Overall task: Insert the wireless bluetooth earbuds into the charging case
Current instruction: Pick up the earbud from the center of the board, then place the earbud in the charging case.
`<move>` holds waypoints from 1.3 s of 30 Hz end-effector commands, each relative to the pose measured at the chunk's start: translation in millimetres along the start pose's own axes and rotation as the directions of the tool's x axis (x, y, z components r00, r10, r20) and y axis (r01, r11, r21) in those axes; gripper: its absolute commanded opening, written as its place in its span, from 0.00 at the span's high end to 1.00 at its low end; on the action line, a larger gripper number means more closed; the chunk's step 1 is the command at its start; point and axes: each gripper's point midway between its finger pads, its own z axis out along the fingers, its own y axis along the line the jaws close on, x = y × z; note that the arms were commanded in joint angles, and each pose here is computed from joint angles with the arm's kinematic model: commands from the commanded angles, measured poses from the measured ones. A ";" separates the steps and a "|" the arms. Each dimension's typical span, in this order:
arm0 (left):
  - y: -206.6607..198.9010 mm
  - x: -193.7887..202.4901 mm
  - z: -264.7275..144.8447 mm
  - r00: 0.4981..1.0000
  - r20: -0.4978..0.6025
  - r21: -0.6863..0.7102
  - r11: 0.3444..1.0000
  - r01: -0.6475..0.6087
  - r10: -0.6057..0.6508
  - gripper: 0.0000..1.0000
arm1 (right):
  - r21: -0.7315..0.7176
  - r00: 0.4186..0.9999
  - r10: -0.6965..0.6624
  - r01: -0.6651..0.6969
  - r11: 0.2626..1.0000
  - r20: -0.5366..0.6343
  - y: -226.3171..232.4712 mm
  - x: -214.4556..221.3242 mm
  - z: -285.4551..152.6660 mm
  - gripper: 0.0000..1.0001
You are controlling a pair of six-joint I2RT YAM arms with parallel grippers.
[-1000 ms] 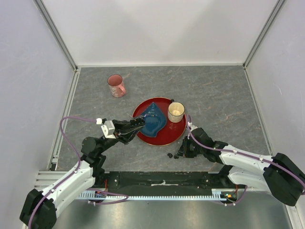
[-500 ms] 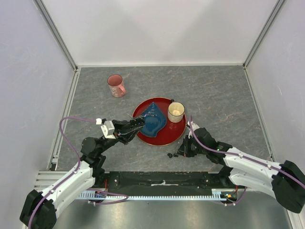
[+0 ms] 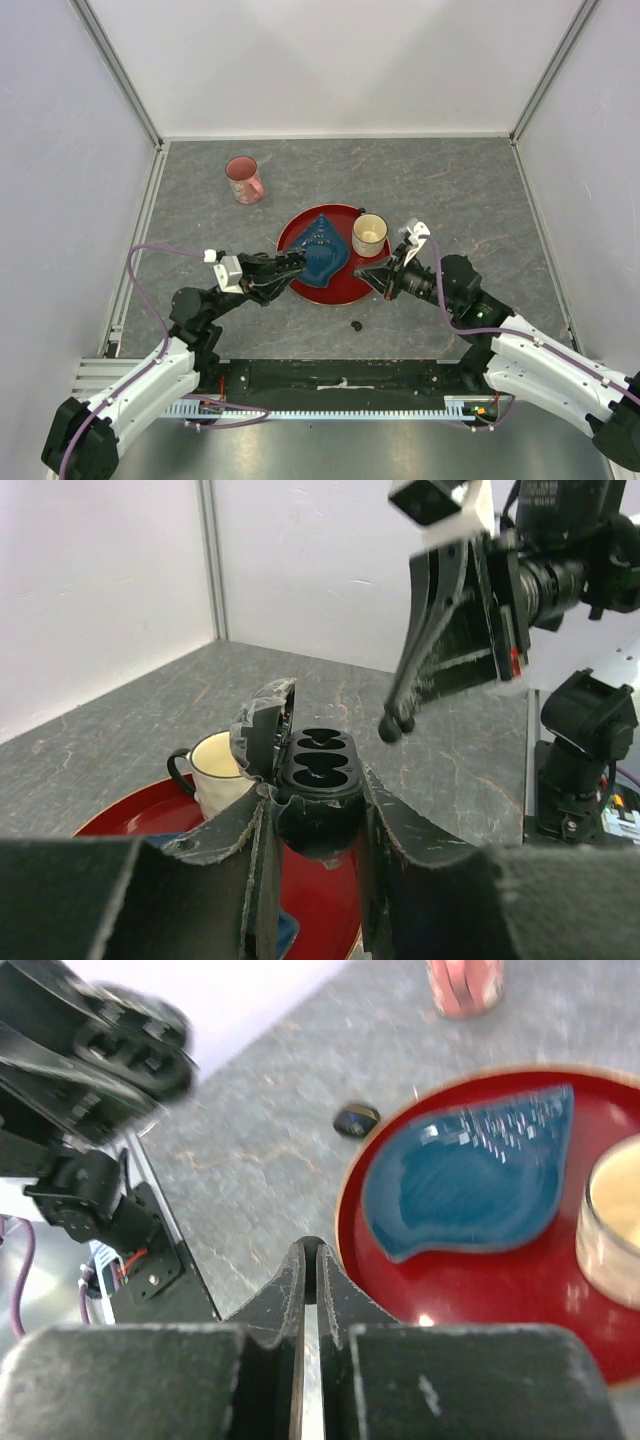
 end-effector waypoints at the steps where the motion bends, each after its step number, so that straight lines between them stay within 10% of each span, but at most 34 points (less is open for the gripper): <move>1: -18.8 -24.4 6.5 0.997 0.065 0.111 0.993 -0.040 0.033 0.98 | -0.234 0.943 -0.193 0.259 0.937 0.272 61.1 -80.2 -0.3 1.00; 16: -55.3 -36.4 12.8 0.997 0.065 0.352 0.936 0.006 -0.031 0.98 | -0.552 0.850 -0.239 0.493 0.673 0.469 140.8 -113.0 -14.9 1.00; 39: -61.3 -43.8 19.6 0.994 0.054 0.410 0.910 0.067 -0.098 0.98 | -0.546 0.848 -0.293 0.513 0.662 0.442 136.8 -95.7 11.5 1.00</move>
